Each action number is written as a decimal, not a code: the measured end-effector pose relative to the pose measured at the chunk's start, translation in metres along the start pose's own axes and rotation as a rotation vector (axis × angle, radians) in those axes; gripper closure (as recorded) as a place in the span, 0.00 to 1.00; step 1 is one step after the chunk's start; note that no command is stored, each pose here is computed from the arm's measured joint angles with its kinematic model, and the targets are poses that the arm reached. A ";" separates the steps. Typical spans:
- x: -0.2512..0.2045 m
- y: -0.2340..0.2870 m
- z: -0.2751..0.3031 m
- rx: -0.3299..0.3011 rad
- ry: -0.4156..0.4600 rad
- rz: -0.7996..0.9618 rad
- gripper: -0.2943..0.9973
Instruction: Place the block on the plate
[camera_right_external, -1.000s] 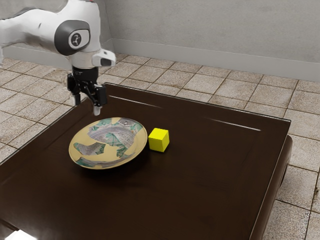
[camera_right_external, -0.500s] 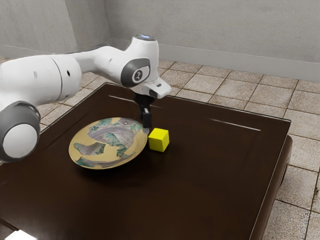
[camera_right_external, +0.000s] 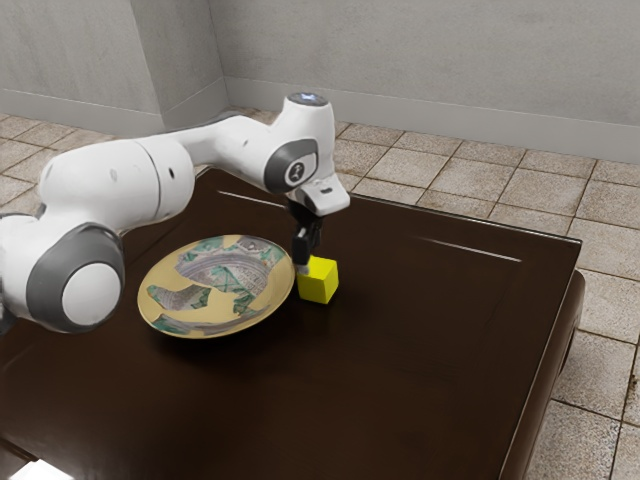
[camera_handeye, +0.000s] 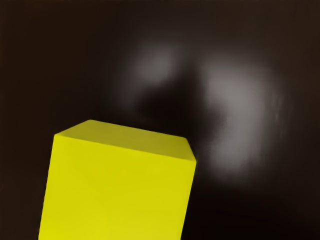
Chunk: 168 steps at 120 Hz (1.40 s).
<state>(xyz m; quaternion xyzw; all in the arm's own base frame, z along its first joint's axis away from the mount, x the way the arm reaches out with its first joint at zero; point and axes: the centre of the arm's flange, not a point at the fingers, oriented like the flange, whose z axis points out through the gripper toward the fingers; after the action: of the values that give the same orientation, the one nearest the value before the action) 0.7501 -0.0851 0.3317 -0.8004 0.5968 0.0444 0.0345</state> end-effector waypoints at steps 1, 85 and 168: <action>0.000 -0.001 0.001 0.002 0.001 0.004 0.23; 0.006 -0.016 0.065 -0.011 0.019 0.188 0.23; -0.004 0.013 -0.051 0.105 -0.025 0.219 0.51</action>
<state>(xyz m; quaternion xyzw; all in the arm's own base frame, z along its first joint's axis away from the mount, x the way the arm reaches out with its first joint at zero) 0.7383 -0.0909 0.3825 -0.7268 0.6818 0.0266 0.0786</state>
